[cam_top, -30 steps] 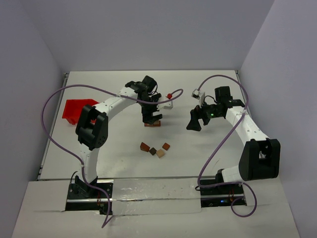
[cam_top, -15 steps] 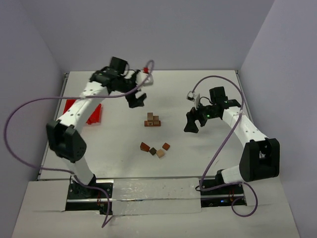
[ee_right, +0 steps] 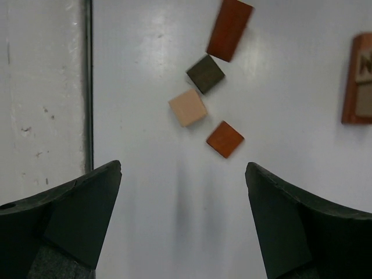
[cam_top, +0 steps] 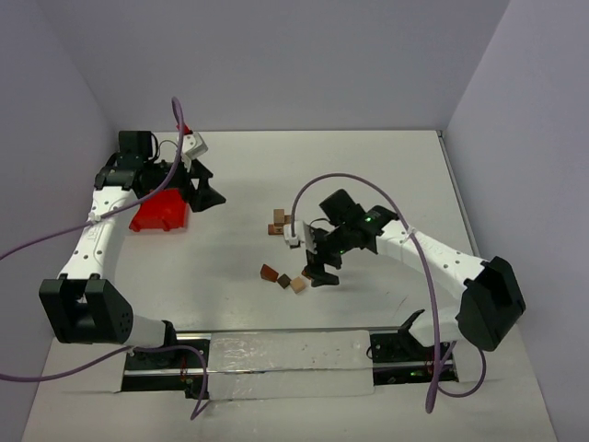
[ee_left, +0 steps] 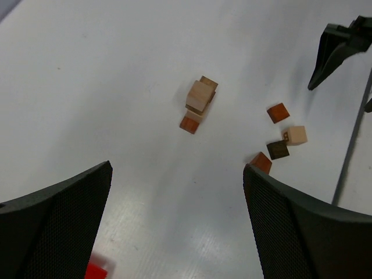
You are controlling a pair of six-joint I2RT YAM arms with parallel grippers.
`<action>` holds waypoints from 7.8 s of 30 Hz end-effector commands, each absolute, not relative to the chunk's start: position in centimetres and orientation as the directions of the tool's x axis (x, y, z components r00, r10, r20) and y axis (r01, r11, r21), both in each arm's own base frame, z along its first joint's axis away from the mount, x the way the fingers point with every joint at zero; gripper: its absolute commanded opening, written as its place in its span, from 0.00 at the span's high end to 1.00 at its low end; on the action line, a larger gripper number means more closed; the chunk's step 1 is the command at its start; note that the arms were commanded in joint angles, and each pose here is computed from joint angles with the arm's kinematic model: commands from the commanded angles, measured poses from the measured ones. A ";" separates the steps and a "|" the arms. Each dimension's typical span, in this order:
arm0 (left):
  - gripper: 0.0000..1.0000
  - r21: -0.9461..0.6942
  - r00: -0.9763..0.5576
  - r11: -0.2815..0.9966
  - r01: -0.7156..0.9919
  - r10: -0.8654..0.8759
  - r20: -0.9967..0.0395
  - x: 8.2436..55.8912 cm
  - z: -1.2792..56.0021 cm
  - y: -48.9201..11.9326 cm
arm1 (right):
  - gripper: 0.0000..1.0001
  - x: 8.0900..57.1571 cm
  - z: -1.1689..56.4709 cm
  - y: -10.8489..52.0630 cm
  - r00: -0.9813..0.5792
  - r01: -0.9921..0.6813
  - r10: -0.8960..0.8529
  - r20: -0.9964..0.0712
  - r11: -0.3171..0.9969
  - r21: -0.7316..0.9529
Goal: Build the wood block tower
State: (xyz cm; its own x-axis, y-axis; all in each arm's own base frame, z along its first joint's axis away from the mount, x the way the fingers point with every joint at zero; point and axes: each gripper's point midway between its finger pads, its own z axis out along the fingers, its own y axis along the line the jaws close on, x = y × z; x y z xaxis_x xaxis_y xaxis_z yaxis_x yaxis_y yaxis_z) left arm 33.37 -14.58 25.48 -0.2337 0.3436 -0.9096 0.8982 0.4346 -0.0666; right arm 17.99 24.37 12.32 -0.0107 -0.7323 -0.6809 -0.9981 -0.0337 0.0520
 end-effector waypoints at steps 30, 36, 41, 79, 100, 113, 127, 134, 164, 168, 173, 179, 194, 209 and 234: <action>0.01 -0.115 -0.223 0.325 0.939 0.317 -0.922 32.1 25.1 -14.8 | 0.44 17.2 2.0 29.5 0.388 -0.920 -0.804 -0.450 -0.369 -0.134; 0.01 -0.126 -0.228 0.318 0.940 0.307 -0.924 32.5 25.1 -14.9 | 0.31 16.9 1.7 28.4 0.396 -0.916 -0.816 -0.421 -0.380 -0.126; 0.01 -0.124 -0.226 0.318 0.940 0.305 -0.925 32.6 25.2 -14.9 | 0.45 16.8 1.8 28.3 0.399 -0.916 -0.813 -0.425 -0.379 -0.134; 0.01 -0.138 -0.268 0.388 0.911 0.304 -0.914 35.3 25.5 -14.6 | 0.86 34.5 12.4 26.9 -0.050 -0.989 -0.871 -0.489 0.112 -0.099; 0.01 -0.140 -0.279 0.409 0.902 0.303 -0.911 35.6 25.1 -14.4 | 0.82 35.9 10.7 28.5 -0.014 -0.991 -0.881 -0.472 0.075 -0.111; 0.01 -0.129 -0.273 0.418 0.899 0.303 -0.913 35.7 25.2 -14.3 | 0.79 36.2 10.2 29.0 0.010 -0.995 -0.893 -0.451 0.037 -0.095; 0.01 -0.130 -0.274 0.421 0.898 0.303 -0.913 35.8 25.2 -14.3 | 0.77 36.2 9.8 29.5 0.022 -0.996 -0.899 -0.438 0.019 -0.087; 0.01 -0.130 -0.273 0.417 0.900 0.303 -0.913 35.7 25.3 -14.3 | 0.75 35.9 9.7 30.0 0.029 -0.997 -0.899 -0.438 0.008 -0.082; 0.01 -0.129 -0.274 0.418 0.899 0.309 -0.911 35.9 25.2 -14.3 | 0.59 35.9 9.3 30.8 0.044 -0.997 -0.899 -0.435 -0.011 -0.078; 0.01 -0.128 -0.274 0.418 0.899 0.310 -0.910 35.9 25.2 -14.3 | 0.50 35.9 9.1 30.8 0.048 -0.997 -0.902 -0.430 -0.015 -0.080; 0.01 -0.125 -0.274 0.419 0.899 0.316 -0.908 35.8 25.1 -14.2 | 0.41 35.7 9.3 30.8 0.053 -0.996 -0.900 -0.433 -0.019 -0.083; 0.01 -0.114 -0.272 0.428 0.896 0.328 -0.905 35.9 25.1 -14.0 | 0.21 35.3 10.8 31.0 0.066 -0.995 -0.885 -0.460 -0.024 -0.095; 0.01 -0.020 -0.222 0.479 0.878 0.368 -0.903 35.0 27.1 -13.0 | 0.00 31.6 21.9 25.1 0.059 -0.971 -0.797 -0.601 0.094 -0.221; 0.01 0.087 -0.212 0.530 0.843 0.476 -0.854 32.5 23.9 -14.0 | 0.00 24.4 18.9 18.0 -0.174 -0.908 -0.602 -0.780 0.405 -0.110; 0.01 -0.065 -0.384 0.727 0.684 0.283 -0.879 35.0 25.3 -12.5 | 0.35 25.3 5.5 26.2 -0.293 -0.903 -0.767 -0.571 0.418 -0.099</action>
